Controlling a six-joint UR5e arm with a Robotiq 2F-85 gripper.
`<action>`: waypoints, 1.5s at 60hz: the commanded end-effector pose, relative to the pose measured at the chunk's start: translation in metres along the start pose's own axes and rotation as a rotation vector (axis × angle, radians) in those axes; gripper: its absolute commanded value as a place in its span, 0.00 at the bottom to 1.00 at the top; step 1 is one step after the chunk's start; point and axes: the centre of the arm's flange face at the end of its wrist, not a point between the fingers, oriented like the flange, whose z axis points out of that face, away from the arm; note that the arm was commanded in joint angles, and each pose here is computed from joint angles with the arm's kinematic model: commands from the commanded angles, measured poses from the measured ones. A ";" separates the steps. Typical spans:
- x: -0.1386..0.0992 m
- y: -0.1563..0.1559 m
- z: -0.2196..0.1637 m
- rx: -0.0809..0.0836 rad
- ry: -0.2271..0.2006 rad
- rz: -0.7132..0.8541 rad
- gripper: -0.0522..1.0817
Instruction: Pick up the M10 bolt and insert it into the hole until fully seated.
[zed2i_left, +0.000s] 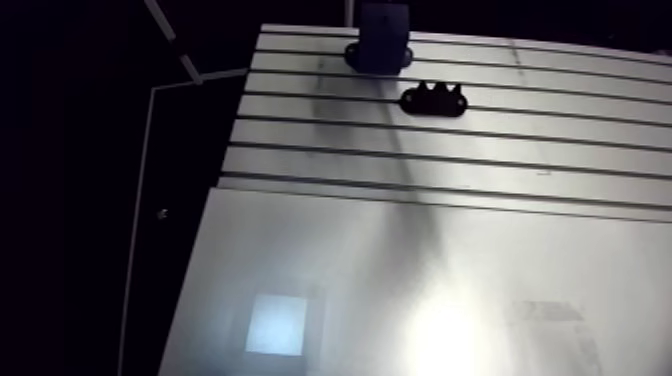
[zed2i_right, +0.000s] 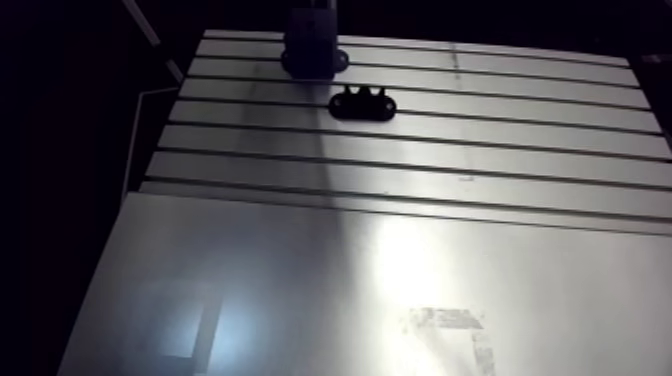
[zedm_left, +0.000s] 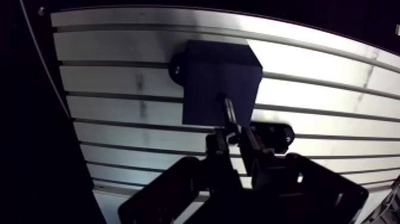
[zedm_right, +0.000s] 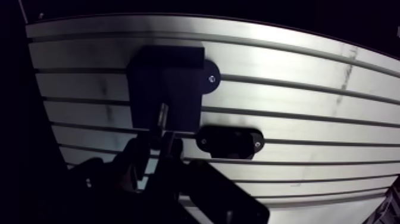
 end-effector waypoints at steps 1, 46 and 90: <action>0.002 -0.004 0.005 -0.002 -0.006 -0.005 1.00; 0.003 -0.006 0.012 -0.011 -0.018 -0.008 1.00; 0.003 -0.006 0.019 -0.013 -0.029 -0.007 1.00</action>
